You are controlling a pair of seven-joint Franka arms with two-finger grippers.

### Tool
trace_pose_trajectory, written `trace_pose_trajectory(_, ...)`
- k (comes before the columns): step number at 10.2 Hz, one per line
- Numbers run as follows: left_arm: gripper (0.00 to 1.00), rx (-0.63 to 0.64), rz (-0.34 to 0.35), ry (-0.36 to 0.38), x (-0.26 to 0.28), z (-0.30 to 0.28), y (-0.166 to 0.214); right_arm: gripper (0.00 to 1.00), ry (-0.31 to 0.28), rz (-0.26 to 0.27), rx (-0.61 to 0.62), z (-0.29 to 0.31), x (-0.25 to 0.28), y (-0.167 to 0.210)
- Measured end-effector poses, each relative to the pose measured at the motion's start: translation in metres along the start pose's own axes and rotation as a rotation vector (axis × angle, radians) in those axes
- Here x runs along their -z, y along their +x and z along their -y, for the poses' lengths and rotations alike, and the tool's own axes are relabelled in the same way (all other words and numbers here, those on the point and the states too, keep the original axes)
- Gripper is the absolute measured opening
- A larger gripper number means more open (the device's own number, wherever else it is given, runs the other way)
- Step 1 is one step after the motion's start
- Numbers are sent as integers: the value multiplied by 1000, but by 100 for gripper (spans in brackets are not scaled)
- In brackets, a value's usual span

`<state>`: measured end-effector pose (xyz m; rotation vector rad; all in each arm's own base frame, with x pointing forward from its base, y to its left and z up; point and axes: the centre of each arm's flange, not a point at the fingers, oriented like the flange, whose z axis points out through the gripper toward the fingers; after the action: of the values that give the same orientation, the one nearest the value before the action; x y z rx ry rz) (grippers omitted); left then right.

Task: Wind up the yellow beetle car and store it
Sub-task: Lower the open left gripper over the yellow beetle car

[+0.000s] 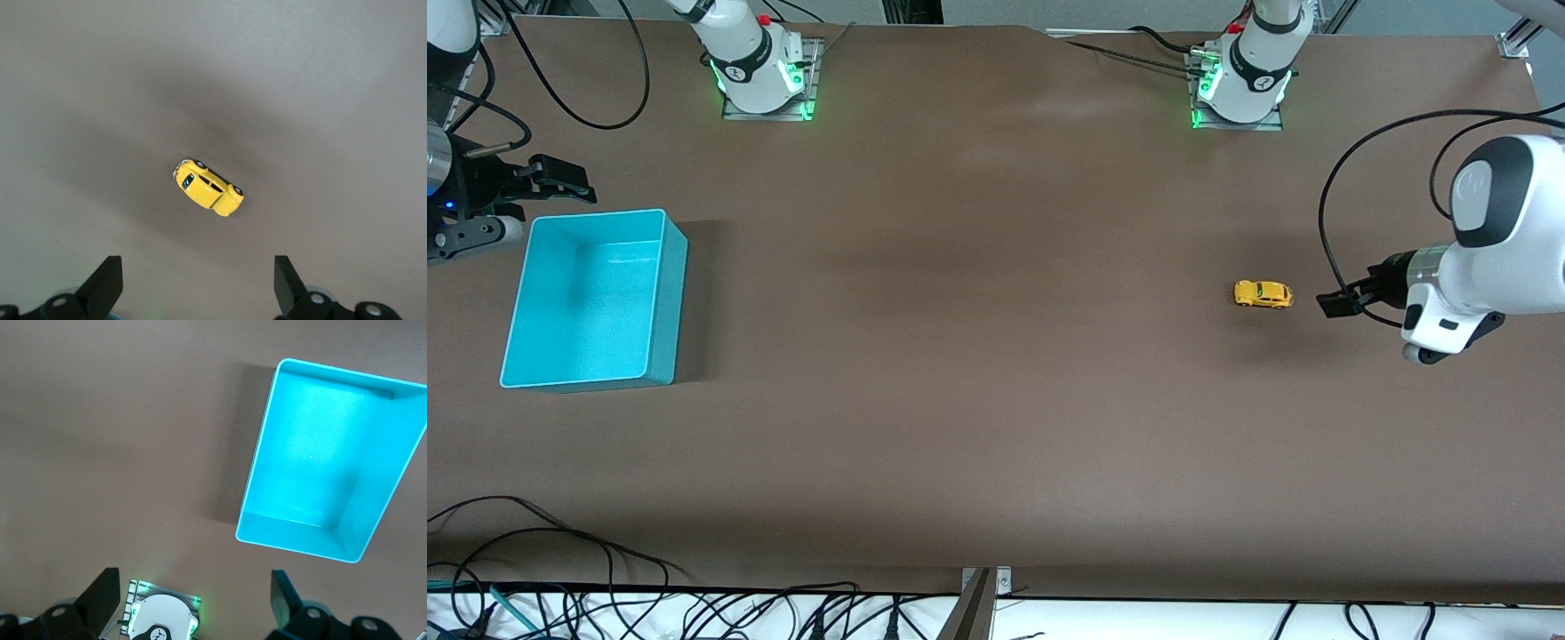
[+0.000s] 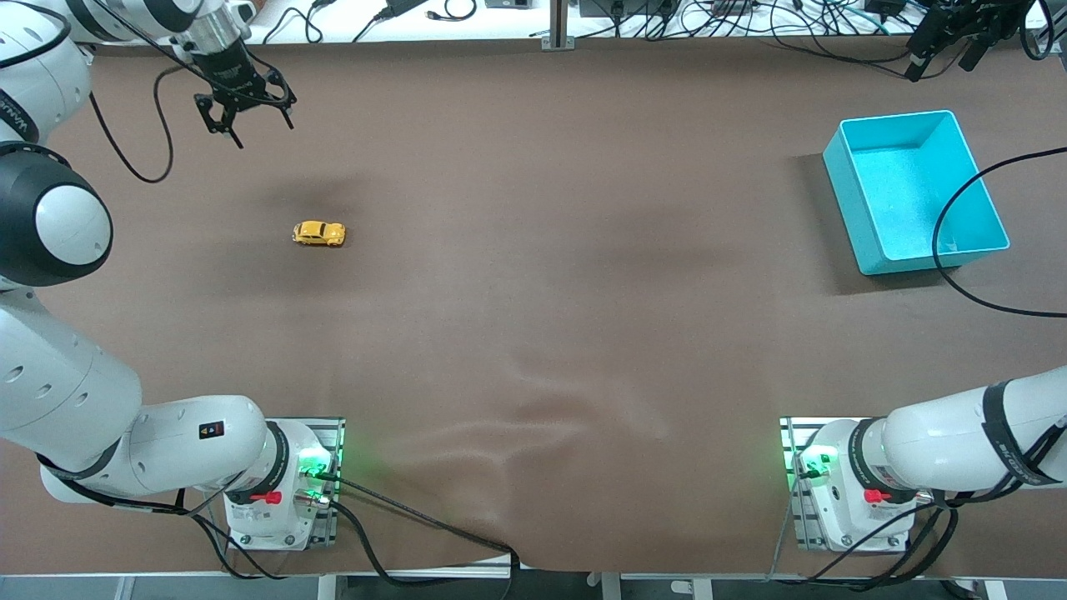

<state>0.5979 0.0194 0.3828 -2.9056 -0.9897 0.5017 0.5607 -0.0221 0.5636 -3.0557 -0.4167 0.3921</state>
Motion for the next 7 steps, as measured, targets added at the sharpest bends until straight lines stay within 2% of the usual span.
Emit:
trace_pose_trajectory(3, 100, 420, -17, -24, -55, -1, 9, 100, 0, 0, 0, 0, 0, 0)
trace_pose_trajectory(7, 100, 625, -50, -73, -129, 3, 2, 100, 0, 1, 0, 0, 0, 0)
